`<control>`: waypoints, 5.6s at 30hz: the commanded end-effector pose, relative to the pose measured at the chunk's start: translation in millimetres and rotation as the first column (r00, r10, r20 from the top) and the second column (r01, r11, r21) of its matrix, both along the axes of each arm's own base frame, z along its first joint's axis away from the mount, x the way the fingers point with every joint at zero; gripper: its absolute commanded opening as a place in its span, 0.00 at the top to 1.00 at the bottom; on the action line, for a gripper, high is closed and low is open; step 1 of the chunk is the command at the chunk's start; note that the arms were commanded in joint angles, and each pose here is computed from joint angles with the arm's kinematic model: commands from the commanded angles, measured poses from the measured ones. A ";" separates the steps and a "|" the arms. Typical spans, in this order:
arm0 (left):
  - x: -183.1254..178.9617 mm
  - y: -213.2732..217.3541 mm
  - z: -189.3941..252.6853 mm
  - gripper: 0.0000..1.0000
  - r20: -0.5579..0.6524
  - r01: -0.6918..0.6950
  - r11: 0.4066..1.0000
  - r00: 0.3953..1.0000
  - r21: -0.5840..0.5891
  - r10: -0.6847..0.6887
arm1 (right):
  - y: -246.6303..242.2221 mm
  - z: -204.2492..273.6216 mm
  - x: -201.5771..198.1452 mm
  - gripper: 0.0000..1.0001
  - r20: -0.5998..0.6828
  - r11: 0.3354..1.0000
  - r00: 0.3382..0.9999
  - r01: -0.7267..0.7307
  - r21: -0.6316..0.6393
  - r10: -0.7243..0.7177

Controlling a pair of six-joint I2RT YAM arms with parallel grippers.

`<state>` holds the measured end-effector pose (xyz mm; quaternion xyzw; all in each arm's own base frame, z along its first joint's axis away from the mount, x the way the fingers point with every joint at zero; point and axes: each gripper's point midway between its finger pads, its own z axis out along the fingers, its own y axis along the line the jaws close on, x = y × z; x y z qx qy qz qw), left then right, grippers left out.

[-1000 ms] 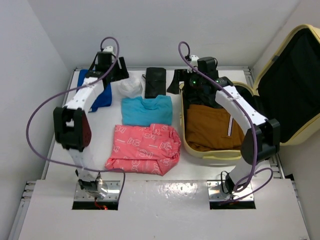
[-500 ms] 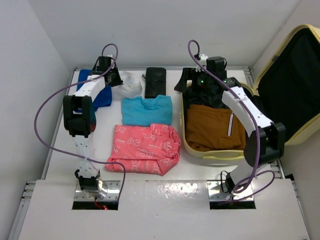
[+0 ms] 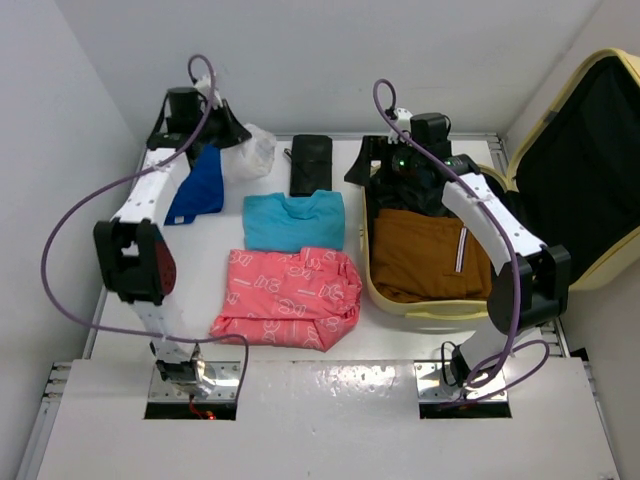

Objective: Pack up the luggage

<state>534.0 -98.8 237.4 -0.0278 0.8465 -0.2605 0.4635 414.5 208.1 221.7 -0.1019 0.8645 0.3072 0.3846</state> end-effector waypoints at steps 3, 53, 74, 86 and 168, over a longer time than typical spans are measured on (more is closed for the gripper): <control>-59.5 -51.2 124.5 1.00 0.298 0.255 0.965 0.927 -0.058 -0.227 | 26.0 56.5 8.0 0.03 0.127 0.991 0.990 -0.071 0.111 0.057; -129.2 -106.7 139.8 0.00 0.326 0.367 0.928 0.887 -0.065 -0.328 | -126.5 78.7 12.4 1.00 0.341 0.980 0.935 0.153 -0.127 -0.102; -107.4 -87.1 77.1 0.00 0.215 0.307 0.950 0.934 -0.065 -0.287 | -274.9 -28.7 32.3 1.00 0.036 0.932 0.937 0.350 -0.091 -0.348; -95.7 -76.0 62.9 0.00 0.198 0.268 0.963 0.946 -0.043 -0.254 | -338.7 -87.8 28.9 0.99 0.001 0.904 0.935 0.344 -0.255 -0.356; -245.1 103.4 -112.9 0.02 -0.393 0.021 0.996 0.918 -0.082 -0.052 | 69.0 -231.6 -215.6 0.92 -0.582 0.892 0.807 -0.185 -0.412 -0.101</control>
